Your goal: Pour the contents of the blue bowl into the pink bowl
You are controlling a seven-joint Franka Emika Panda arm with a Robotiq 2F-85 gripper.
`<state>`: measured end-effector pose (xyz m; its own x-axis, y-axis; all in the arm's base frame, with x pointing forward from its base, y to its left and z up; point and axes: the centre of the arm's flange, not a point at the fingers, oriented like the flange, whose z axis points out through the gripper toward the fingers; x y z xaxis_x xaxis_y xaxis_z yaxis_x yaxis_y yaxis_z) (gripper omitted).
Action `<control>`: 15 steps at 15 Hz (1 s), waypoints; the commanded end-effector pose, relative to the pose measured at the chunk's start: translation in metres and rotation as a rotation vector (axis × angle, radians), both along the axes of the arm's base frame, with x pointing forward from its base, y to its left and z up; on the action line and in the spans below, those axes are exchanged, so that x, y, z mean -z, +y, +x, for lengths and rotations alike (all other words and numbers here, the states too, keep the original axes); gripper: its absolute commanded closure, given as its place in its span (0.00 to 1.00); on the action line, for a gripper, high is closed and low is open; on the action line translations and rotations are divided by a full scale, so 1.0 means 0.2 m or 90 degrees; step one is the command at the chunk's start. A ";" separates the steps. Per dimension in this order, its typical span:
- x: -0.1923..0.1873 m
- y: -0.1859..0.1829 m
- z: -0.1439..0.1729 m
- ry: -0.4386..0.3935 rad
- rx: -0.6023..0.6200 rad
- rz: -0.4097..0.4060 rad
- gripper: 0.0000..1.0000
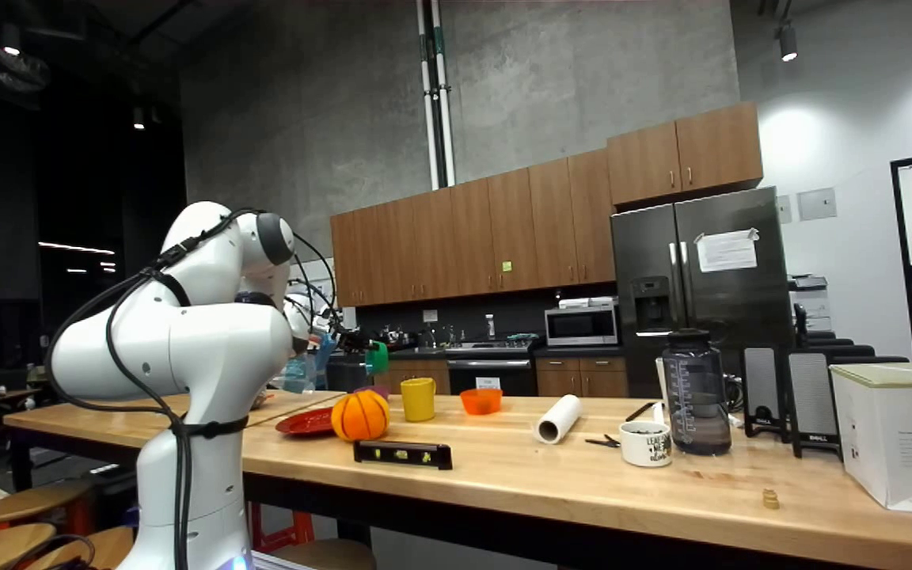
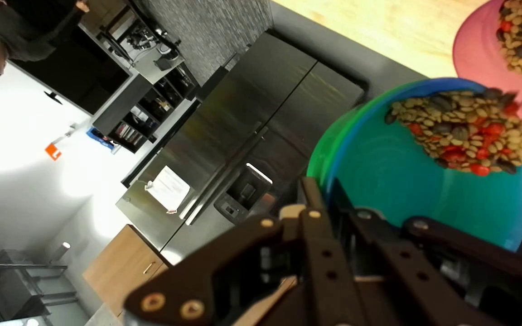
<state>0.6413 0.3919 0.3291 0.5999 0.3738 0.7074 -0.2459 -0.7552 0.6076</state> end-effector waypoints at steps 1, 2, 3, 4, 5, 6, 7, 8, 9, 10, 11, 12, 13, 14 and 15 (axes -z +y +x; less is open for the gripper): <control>-0.05 -0.03 -0.10 -0.026 -0.015 0.000 0.98; -0.05 -0.02 -0.11 -0.031 -0.016 0.001 0.98; -0.05 -0.02 -0.11 -0.036 -0.018 -0.001 0.98; -0.05 -0.01 -0.12 -0.039 -0.018 0.000 0.98; -0.04 -0.01 -0.12 -0.043 -0.018 -0.001 0.98; -0.04 -0.01 -0.13 -0.047 -0.019 0.001 0.98; -0.04 -0.01 -0.14 -0.051 -0.018 0.001 0.98; -0.04 -0.01 -0.14 -0.055 -0.017 0.003 0.98; -0.04 -0.01 -0.14 -0.062 -0.016 0.005 0.98; -0.03 -0.02 -0.14 -0.065 -0.015 0.009 0.98; -0.02 -0.02 -0.15 -0.068 -0.014 0.012 0.98; -0.01 -0.02 -0.15 -0.070 -0.012 0.015 0.98; -0.01 -0.02 -0.15 -0.071 -0.010 0.018 0.98; 0.00 -0.03 -0.15 -0.068 -0.008 0.021 0.98; 0.00 -0.03 -0.15 -0.065 -0.007 0.025 0.98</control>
<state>0.6246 0.3976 0.3202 0.5326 0.3572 0.7673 -0.2886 -0.7756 0.5614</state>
